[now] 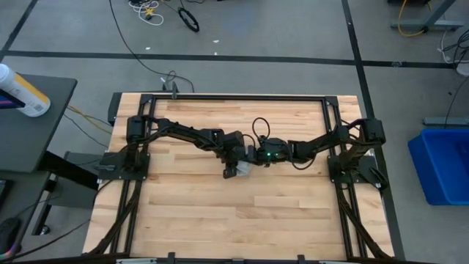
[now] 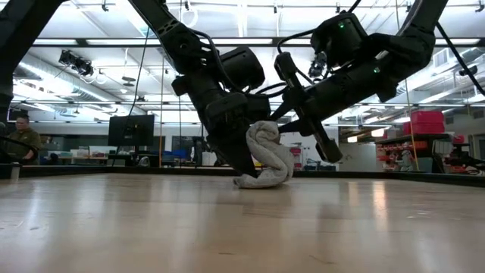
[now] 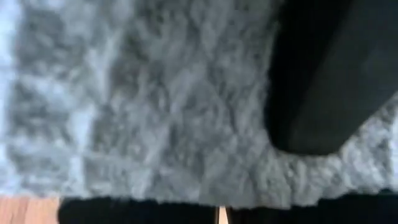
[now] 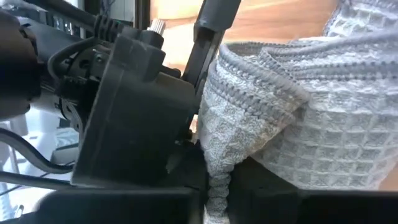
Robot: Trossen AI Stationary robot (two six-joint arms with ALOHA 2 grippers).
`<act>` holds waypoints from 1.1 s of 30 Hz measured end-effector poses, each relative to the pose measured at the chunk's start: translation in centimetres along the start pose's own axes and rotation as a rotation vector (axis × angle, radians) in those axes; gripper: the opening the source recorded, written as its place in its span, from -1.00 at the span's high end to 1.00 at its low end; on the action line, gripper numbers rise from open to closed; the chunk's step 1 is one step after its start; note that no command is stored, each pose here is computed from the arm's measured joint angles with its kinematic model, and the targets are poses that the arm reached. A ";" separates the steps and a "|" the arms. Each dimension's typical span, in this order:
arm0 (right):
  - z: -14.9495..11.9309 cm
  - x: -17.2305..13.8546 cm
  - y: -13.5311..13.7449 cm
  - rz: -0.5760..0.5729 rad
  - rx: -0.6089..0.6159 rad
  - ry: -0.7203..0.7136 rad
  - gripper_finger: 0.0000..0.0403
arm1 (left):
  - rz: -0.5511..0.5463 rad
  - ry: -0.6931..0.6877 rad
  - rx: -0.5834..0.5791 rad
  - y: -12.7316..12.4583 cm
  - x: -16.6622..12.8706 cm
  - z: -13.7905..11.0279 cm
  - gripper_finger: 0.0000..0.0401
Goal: Fold microfiber towels
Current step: Fold the gray microfiber cloth
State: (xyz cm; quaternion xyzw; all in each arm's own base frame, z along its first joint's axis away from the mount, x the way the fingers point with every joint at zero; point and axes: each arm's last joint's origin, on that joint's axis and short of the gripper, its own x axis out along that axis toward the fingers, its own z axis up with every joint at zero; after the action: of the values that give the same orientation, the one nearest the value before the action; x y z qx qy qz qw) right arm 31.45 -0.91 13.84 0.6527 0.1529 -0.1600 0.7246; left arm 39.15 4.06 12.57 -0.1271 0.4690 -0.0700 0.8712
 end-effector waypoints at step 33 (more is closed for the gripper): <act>-0.7 0.0 0.9 0.088 -0.144 0.053 0.89 | 0.074 0.069 -0.091 0.0 -0.6 -0.5 0.94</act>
State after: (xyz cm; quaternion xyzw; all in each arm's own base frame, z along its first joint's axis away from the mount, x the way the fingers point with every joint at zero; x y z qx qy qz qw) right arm 31.82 -0.15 14.59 0.6089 0.1541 -0.0991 0.7718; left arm 38.36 4.09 12.79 -0.1466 0.5057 -0.0204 0.8499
